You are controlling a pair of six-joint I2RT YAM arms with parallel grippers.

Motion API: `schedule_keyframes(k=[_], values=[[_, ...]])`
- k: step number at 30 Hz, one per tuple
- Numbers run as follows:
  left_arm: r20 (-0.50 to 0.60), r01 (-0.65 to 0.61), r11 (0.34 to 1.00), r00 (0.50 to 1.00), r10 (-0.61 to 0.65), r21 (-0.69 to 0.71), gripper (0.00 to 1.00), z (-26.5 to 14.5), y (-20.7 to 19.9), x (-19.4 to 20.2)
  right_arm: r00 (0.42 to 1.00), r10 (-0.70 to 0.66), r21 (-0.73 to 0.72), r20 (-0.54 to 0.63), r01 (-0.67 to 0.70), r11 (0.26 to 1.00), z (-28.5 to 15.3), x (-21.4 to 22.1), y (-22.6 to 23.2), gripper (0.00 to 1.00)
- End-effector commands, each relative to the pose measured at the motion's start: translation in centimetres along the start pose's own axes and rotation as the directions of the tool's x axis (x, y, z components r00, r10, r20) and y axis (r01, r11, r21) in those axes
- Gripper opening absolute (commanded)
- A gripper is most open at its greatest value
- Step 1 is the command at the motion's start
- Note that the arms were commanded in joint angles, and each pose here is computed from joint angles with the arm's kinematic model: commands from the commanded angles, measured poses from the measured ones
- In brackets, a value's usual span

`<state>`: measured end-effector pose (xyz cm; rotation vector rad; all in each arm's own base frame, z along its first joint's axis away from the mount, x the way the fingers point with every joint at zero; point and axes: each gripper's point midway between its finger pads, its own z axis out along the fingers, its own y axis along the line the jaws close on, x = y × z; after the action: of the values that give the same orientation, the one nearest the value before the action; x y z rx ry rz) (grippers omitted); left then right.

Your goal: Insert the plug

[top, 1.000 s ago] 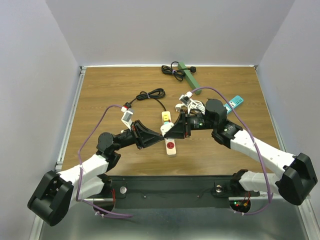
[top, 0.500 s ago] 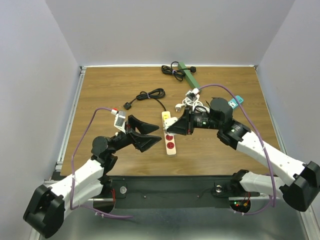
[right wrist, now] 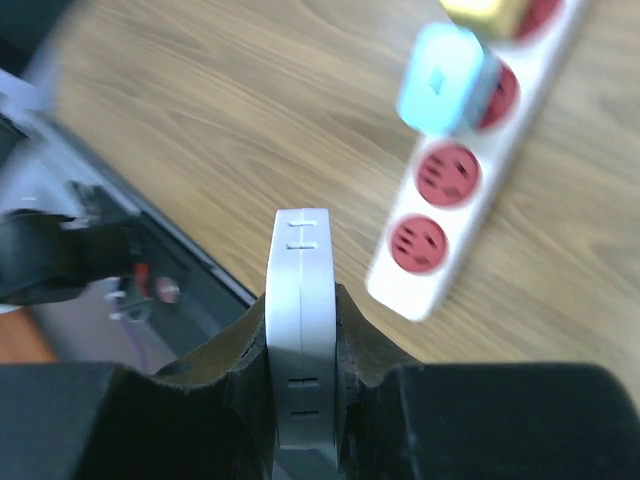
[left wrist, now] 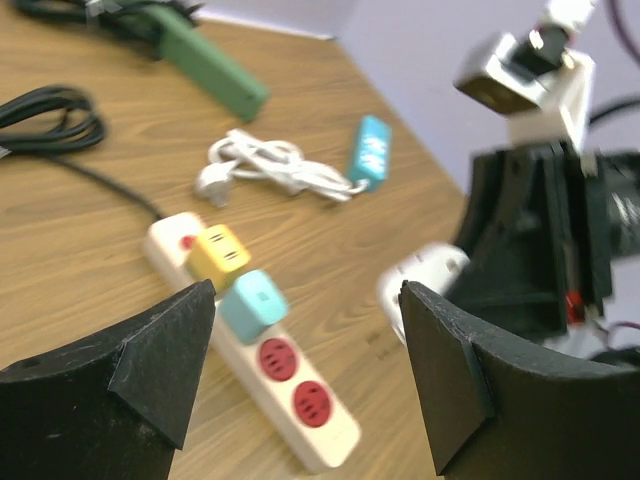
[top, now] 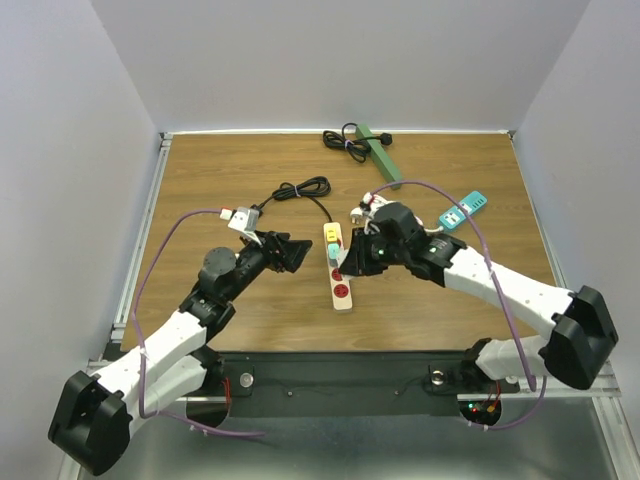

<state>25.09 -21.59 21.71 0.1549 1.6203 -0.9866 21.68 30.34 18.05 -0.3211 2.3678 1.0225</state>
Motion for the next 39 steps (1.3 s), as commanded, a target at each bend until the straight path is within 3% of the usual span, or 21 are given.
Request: schedule_keyframes(k=[1, 15, 39], values=[[0.045, -0.052, 0.988, 0.997, 0.059, -0.144, 0.85, 0.7, 2.4, -2.4, 0.999, 0.034, 0.171, 0.015, -0.036, 0.985, 0.5, 0.4, -1.6, 0.0], [0.009, -0.057, 0.975, 0.998, 0.06, -0.213, 0.85, 1.1, 4.3, -2.1, 0.99, 0.08, 0.41, -0.114, -0.026, 0.912, 4.3, 3.9, -4.9, 0.0], [0.01, -0.056, 0.978, 0.998, 0.059, -0.201, 0.85, 1.1, 4.1, -2.2, 0.982, 0.061, 0.492, -0.181, 0.037, 0.87, 5.7, 5.4, -5.8, 0.0]])
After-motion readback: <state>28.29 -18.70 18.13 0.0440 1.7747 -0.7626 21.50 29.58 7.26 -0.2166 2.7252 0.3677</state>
